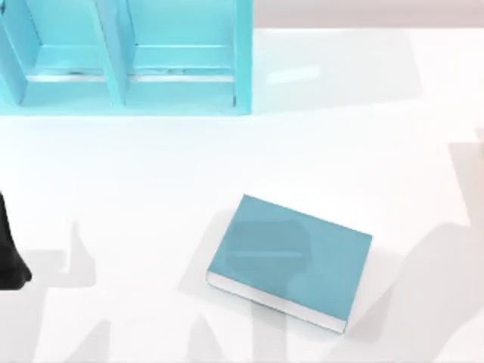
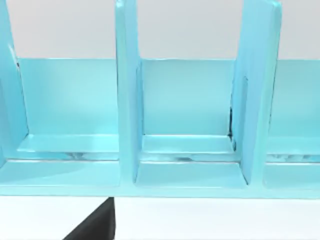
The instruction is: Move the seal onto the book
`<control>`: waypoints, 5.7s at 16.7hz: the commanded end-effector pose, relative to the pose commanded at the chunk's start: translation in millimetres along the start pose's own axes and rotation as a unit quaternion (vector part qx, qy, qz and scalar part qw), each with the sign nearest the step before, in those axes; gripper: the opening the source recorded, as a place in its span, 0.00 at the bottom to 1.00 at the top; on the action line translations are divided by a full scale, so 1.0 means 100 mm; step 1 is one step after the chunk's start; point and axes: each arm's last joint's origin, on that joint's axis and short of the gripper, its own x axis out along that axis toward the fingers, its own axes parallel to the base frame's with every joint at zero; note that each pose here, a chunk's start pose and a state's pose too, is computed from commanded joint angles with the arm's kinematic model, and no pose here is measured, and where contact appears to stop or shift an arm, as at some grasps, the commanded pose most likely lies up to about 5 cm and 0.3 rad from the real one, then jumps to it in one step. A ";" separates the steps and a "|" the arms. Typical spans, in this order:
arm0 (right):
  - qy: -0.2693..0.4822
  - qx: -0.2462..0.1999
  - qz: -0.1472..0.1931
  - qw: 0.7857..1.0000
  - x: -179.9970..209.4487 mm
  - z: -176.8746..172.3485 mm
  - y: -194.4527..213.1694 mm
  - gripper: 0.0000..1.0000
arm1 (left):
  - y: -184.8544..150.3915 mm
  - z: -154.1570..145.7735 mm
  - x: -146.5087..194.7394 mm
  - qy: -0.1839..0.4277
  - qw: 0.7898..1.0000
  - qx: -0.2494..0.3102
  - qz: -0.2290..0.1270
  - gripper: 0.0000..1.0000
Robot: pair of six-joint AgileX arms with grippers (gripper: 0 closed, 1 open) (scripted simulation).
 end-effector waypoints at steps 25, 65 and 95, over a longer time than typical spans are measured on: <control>-0.125 0.073 -0.049 0.988 -1.56 0.10 0.63 0.00 | 0.00 0.00 0.00 0.000 1.000 0.000 0.000 1.00; 0.001 0.004 0.000 1.000 -0.67 -0.47 4.21 0.00 | 0.00 0.00 0.00 0.000 1.000 0.000 0.000 1.00; 0.001 0.004 0.000 1.000 -0.80 -0.47 4.21 1.00 | 0.00 0.00 0.00 0.000 1.000 0.000 0.000 1.00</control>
